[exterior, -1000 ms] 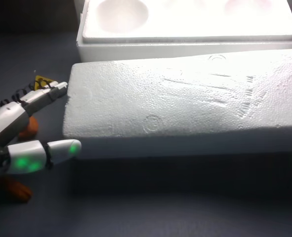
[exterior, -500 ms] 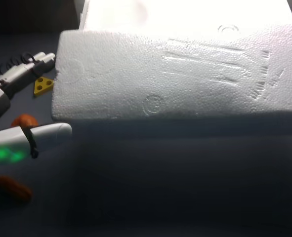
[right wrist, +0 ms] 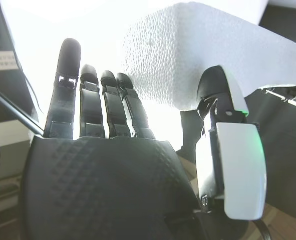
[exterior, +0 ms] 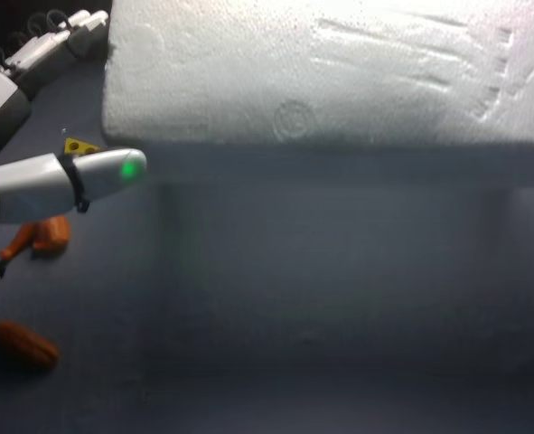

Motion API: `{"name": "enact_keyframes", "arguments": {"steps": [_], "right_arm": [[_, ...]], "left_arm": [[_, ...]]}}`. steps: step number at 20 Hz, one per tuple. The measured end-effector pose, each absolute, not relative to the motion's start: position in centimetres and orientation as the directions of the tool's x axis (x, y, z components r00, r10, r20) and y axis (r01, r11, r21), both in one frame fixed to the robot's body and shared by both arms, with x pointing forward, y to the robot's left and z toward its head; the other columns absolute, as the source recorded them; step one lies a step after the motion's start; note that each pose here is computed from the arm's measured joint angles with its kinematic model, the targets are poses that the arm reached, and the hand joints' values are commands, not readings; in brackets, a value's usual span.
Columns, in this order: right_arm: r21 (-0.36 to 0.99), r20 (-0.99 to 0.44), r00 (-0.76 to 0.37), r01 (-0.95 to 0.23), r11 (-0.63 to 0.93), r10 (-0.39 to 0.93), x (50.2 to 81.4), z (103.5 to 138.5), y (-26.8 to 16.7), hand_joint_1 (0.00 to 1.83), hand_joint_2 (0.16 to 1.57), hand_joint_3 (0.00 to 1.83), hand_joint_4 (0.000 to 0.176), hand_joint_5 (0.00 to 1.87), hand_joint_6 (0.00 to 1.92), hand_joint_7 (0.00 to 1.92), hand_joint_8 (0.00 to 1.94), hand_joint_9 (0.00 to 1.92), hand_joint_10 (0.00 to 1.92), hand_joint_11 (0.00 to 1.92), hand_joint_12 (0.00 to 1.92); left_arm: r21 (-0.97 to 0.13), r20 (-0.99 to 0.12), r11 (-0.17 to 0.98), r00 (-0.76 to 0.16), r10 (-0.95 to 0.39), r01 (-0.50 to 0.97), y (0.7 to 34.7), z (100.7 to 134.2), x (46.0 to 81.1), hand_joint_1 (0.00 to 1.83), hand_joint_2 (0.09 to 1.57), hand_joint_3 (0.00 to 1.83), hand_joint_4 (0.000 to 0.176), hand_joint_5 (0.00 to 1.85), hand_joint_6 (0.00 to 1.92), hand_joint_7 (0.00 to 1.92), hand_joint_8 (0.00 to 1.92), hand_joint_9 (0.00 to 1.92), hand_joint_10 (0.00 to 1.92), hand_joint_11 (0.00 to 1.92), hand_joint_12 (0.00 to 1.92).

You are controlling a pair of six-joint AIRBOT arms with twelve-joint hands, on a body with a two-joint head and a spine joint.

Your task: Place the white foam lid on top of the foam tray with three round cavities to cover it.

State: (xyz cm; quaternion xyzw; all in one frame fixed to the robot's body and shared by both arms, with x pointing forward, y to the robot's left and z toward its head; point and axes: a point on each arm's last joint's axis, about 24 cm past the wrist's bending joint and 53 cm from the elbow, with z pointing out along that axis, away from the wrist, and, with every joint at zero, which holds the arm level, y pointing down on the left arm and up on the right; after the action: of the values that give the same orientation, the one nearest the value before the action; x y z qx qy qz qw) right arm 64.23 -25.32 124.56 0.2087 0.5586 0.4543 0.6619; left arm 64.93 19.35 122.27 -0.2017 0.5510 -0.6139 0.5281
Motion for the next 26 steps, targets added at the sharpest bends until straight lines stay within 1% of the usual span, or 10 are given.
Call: {"name": "enact_keyframes", "arguments": {"steps": [2,3,5,6,10,14,16,19,24,26], "right_arm": [[0.783,-0.538,-0.019,-0.382,0.491,0.843,65.4,125.7,-25.3,0.43,1.20,0.01,0.000,0.13,0.15,0.31,0.06,0.00,0.93,0.00,1.77],[0.780,-0.539,-0.013,-0.386,0.493,0.842,65.9,126.1,-25.2,0.38,1.20,0.00,0.000,0.08,0.30,0.33,0.09,0.00,0.97,0.00,1.84],[0.776,-0.544,-0.024,-0.394,0.492,0.839,66.6,126.6,-24.4,0.40,1.20,0.00,0.000,0.00,0.58,0.27,0.14,0.00,0.90,0.00,1.84],[0.774,-0.545,-0.026,-0.400,0.491,0.838,67.0,126.8,-24.2,0.44,1.21,0.00,0.000,0.00,0.51,0.23,0.11,0.00,0.70,0.00,1.74],[0.780,-0.543,-0.029,-0.388,0.491,0.839,68.2,127.0,-24.3,0.44,1.22,0.00,0.000,0.00,0.32,0.17,0.02,0.00,0.54,0.00,1.59],[0.780,-0.536,-0.014,-0.390,0.489,0.844,69.2,127.9,-24.7,0.47,1.26,0.00,0.000,0.00,0.07,0.14,0.00,0.00,0.50,0.00,1.56],[0.783,-0.530,-0.012,-0.391,0.484,0.848,69.7,128.1,-24.7,0.50,1.26,0.00,0.000,0.00,0.00,0.06,0.00,0.00,0.28,0.00,1.30],[0.787,-0.527,-0.010,-0.383,0.483,0.850,70.9,128.6,-24.8,0.47,1.27,0.00,0.000,0.00,0.00,0.00,0.00,0.00,0.06,0.00,1.26],[0.793,-0.529,-0.025,-0.369,0.484,0.848,72.4,128.8,-24.4,0.48,1.29,0.00,0.000,0.00,0.00,0.07,0.00,0.00,0.33,0.00,1.42],[0.797,-0.532,-0.039,-0.360,0.485,0.846,72.8,128.3,-24.1,0.41,1.30,0.00,0.000,0.00,0.00,0.01,0.00,0.00,0.15,0.00,1.27]], "left_arm": [[-0.885,-0.338,0.167,-0.351,-0.873,0.435,19.5,122.6,65.6,0.62,1.07,0.00,0.000,0.24,0.01,0.00,0.00,0.00,0.00,0.01,0.25],[-0.885,-0.338,0.170,-0.348,-0.874,0.432,19.5,122.6,65.9,0.63,1.05,0.00,0.000,0.26,0.02,0.00,0.00,0.00,0.00,0.00,0.59],[-0.886,-0.327,0.166,-0.329,-0.886,0.432,20.0,123.1,66.8,0.63,1.04,0.00,0.000,0.24,0.00,0.00,0.00,0.00,0.00,0.00,0.79],[-0.885,-0.324,0.166,-0.318,-0.891,0.435,20.3,123.4,67.3,0.67,1.03,0.00,0.000,0.24,0.00,0.01,0.00,0.00,0.00,0.00,0.78],[-0.873,-0.302,0.136,-0.301,-0.905,0.468,19.9,125.1,68.6,0.65,1.02,0.00,0.000,0.24,0.00,0.01,0.00,0.00,0.00,0.00,0.63],[-0.869,-0.306,0.136,-0.300,-0.903,0.476,19.7,125.6,69.5,0.63,0.98,0.00,0.000,0.30,0.03,0.05,0.00,0.01,0.01,0.00,1.09],[-0.876,-0.298,0.136,-0.297,-0.907,0.464,19.7,125.4,70.3,0.67,0.98,0.00,0.000,0.33,0.04,0.06,0.01,0.03,0.01,0.00,1.12],[-0.890,-0.293,0.144,-0.300,-0.908,0.433,19.5,124.5,71.4,0.68,1.00,0.00,0.000,0.30,0.02,0.04,0.00,0.01,0.01,0.00,1.01],[-0.906,-0.279,0.146,-0.300,-0.912,0.398,19.6,123.7,72.9,0.65,0.98,0.00,0.000,0.28,0.00,0.07,0.00,0.00,0.00,0.00,0.84],[-0.910,-0.279,0.154,-0.295,-0.914,0.386,19.7,123.7,73.6,0.64,0.99,0.00,0.000,0.27,0.00,0.07,0.00,0.00,0.00,0.00,0.75]]}}
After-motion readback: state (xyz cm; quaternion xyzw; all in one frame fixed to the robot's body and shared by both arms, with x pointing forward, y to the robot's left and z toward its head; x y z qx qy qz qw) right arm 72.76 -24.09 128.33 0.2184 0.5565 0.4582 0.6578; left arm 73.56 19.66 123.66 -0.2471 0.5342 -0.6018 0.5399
